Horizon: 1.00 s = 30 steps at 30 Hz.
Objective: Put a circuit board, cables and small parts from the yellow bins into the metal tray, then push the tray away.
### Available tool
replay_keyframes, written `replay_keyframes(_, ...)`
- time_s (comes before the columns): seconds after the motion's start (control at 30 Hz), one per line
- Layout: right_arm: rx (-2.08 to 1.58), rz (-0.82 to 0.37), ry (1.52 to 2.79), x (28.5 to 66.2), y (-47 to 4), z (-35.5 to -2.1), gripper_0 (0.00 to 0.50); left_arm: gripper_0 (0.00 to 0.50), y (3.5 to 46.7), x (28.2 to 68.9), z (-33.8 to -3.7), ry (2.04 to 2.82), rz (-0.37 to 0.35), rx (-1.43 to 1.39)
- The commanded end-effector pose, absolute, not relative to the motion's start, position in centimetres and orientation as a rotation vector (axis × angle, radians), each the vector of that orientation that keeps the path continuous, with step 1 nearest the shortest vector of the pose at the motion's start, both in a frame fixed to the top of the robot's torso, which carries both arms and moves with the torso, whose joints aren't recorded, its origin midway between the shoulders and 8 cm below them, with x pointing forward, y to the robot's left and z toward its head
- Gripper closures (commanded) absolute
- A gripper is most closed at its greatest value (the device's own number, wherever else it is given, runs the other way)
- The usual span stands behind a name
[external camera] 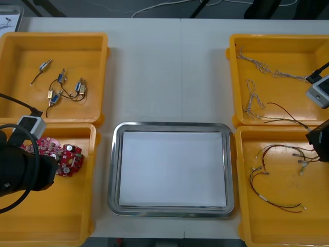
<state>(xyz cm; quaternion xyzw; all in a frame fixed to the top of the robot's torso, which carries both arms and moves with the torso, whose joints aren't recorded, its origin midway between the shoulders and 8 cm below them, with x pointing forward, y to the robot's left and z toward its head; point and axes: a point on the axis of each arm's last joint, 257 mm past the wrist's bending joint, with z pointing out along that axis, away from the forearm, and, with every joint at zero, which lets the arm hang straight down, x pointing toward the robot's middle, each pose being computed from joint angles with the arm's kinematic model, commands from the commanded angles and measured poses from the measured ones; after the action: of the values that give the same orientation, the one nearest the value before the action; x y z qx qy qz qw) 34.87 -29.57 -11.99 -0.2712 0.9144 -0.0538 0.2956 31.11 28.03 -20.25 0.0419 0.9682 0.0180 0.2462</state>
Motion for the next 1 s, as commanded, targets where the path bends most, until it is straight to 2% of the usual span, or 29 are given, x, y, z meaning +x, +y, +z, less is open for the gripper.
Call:
replay_keyframes(0.03,-0.717,-0.2,2.424,34.5,-30.5,-11.3,0.5,0.5,27.1,32.1,-19.1,2.593,0.115,0.143)
replay_keyframes(0.23,-0.717,-0.2,2.424,34.5,-30.5,-11.3,0.5,0.5,25.7,32.5,-19.6,2.579,0.122,0.089)
replay_keyframes(0.6,-0.717,-0.2,2.424,34.5,-30.5,-11.3,0.5,0.5,22.3,32.1,-20.5,2.589,0.089,0.028)
replay_keyframes(0.83,-0.717,-0.2,2.424,34.5,-30.5,-11.3,0.5,0.5,19.3,32.3,-20.6,2.565,0.033,0.027)
replay_keyframes(1.0,-0.717,-0.2,2.424,34.5,-30.5,-11.3,0.5,0.5,16.7,32.4,-20.3,2.546,-0.032,0.054)
